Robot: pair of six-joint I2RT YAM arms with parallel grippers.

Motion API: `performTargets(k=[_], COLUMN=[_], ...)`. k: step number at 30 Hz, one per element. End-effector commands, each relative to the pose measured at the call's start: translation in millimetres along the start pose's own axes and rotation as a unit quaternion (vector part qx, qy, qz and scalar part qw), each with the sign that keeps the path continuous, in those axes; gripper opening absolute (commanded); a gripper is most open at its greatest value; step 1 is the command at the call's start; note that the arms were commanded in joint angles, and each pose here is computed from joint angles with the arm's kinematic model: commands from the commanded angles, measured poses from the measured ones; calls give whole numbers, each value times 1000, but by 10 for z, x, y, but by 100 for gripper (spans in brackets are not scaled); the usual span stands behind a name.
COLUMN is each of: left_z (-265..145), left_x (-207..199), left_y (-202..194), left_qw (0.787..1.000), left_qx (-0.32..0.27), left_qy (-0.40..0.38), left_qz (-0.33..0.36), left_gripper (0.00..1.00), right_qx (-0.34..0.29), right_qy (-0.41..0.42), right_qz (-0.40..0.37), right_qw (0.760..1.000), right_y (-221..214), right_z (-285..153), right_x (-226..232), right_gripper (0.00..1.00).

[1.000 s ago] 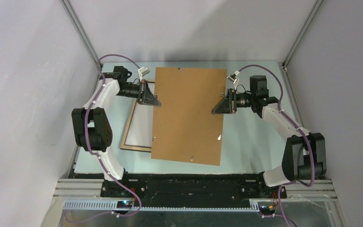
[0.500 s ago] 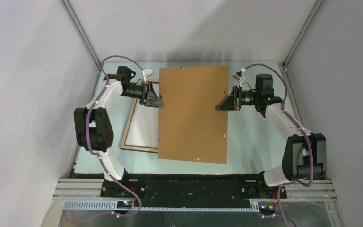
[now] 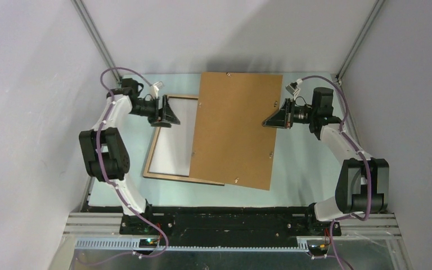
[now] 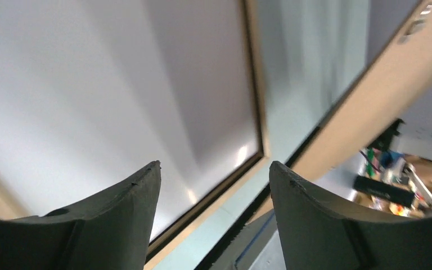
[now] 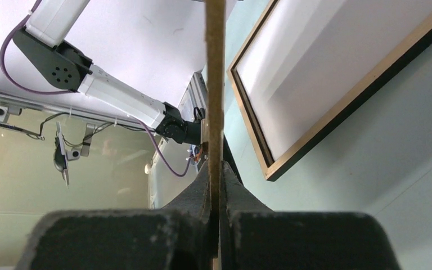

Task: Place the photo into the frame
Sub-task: Turn over the photo frame item at the center of the board, then move the photo frame to the center of the board.

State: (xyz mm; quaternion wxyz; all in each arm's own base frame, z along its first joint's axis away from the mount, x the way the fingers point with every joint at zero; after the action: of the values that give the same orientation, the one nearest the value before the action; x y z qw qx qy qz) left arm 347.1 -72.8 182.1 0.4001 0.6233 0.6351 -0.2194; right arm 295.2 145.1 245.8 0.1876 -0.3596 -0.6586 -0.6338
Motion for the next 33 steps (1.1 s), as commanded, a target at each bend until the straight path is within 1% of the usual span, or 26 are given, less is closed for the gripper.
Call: performTargets(k=[1,2,4,6,8,12,17,19,26,33], left_z=[-428,-458,-555,-623,-646,-614,-486,-437,-217,-38], left_x=[193,270,531,734,874,1070,1259,1312,1419,1405], left_y=[213,222,230,229,231,277,310,293,139,20], left_qw=[989,986,972,960,952,943,942,942,950,957], left_qx=[-76,-79,-84,-83,-78,-65,-49,-43,-15,9], left_qy=[127,146,218,266,295,325,328,327,295,269], left_qz=[17,13,-3,-16,-20,-32,-58,-68,-106,-111], left_gripper=[75,76,78,83,85,88,89,89,88,88], right_qx=[-6,-6,-7,-7,-7,-5,-4,-9,-16,-20], right_qy=[19,19,17,18,17,15,13,4,-3,-10], right_qz=[-9,-7,-6,-7,-7,-5,-7,8,17,23], right_qw=[1000,1000,1000,1000,1000,1000,1000,1000,1000,999], right_y=[81,83,86,87,87,68,53,53,66,70], right_z=[-50,-51,-57,-60,-62,-58,-57,-119,-181,-213], right_x=[42,40,40,47,48,22,5,-37,-92,-159], right_gripper=[0,0,0,0,0,0,0,0,0,0])
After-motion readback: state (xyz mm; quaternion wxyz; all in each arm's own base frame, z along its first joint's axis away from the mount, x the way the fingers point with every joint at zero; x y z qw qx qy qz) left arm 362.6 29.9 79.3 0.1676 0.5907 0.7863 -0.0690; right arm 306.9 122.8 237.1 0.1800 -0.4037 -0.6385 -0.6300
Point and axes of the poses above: each gripper's point midway between its finger pads, its own z axis out along the fingers, its own x axis along the line the jaws close on, y = z × x, the point moved 4 cm from there along -z, back along the fingers, and after that the axes turned 12 degrees about -z, right-handed, at the moved point
